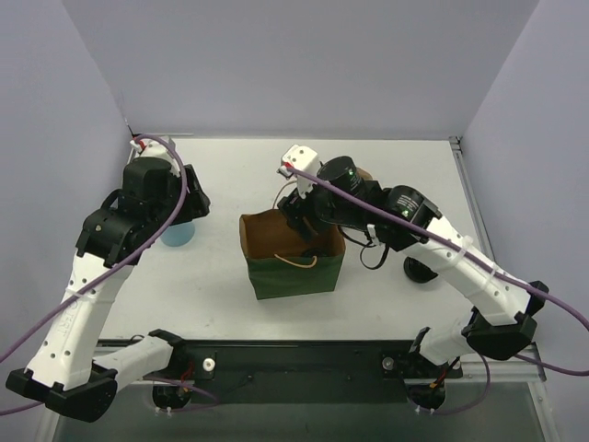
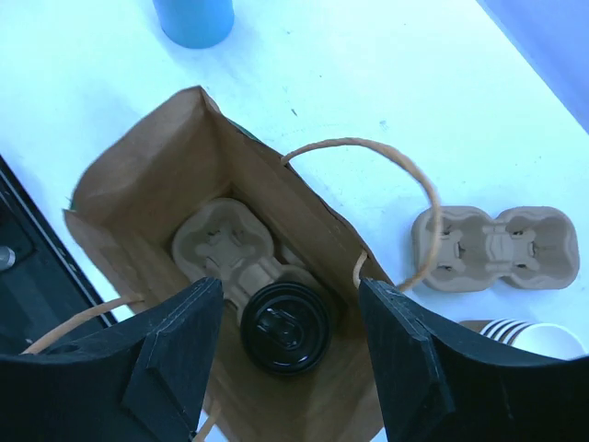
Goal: Pack the takeout coffee
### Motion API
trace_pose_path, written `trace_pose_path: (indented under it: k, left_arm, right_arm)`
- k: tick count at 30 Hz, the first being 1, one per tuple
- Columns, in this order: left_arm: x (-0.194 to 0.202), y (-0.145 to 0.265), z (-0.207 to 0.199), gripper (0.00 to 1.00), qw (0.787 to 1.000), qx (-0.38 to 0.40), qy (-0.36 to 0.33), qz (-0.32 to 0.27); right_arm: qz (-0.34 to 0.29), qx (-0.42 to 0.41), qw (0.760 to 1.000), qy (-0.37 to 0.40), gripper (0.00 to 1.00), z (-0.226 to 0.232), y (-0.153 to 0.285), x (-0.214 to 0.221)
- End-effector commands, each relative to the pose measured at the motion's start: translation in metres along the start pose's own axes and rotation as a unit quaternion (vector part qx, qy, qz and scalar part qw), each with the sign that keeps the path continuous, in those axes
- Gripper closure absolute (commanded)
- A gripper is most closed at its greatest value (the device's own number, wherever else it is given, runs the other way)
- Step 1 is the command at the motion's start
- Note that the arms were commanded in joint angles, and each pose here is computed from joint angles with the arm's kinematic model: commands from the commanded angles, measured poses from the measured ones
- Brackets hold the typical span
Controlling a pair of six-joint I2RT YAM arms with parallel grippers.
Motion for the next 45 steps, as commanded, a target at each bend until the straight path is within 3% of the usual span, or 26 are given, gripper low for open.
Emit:
trace_pose_path:
  k: [1, 7, 15, 26, 35, 45]
  left_arm:
    - [-0.021, 0.004, 0.006, 0.36, 0.998, -0.034, 0.000, -0.059]
    - [-0.030, 0.013, -0.004, 0.36, 0.998, -0.027, 0.005, -0.050]
    - [-0.032, 0.012, 0.003, 0.36, 0.997, -0.041, 0.025, -0.062]
    - [-0.044, 0.000, 0.020, 0.36, 0.992, -0.101, 0.005, -0.070]
    - [-0.053, -0.002, 0.027, 0.36, 0.991, -0.111, 0.000, -0.077]
    - [-0.055, -0.015, 0.052, 0.36, 0.983, -0.167, 0.014, -0.075]
  right_arm:
    - [-0.065, 0.022, 0.994, -0.085, 0.39, -0.011, 0.046, -0.024]
    - [-0.097, 0.046, 0.980, -0.165, 0.37, -0.015, 0.073, -0.028]
    - [-0.113, 0.053, 0.977, -0.172, 0.35, -0.014, 0.093, -0.017]
    - [-0.043, 0.266, 0.949, -0.163, 0.34, -0.059, 0.109, 0.027]
    - [0.006, 0.299, 0.936, -0.187, 0.34, -0.078, 0.106, 0.047]
    - [0.103, 0.278, 0.908, -0.297, 0.37, -0.090, 0.091, 0.089]
Point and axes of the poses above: each gripper's point midway between its finger pads, its own y axis back along the fingers, its own z axis along the line the jaws close on, x = y × z, the point moved 6 cm from there along y, back along the fingers, and after that the axes turned 14 degrees about y, right-handed, at the moved point
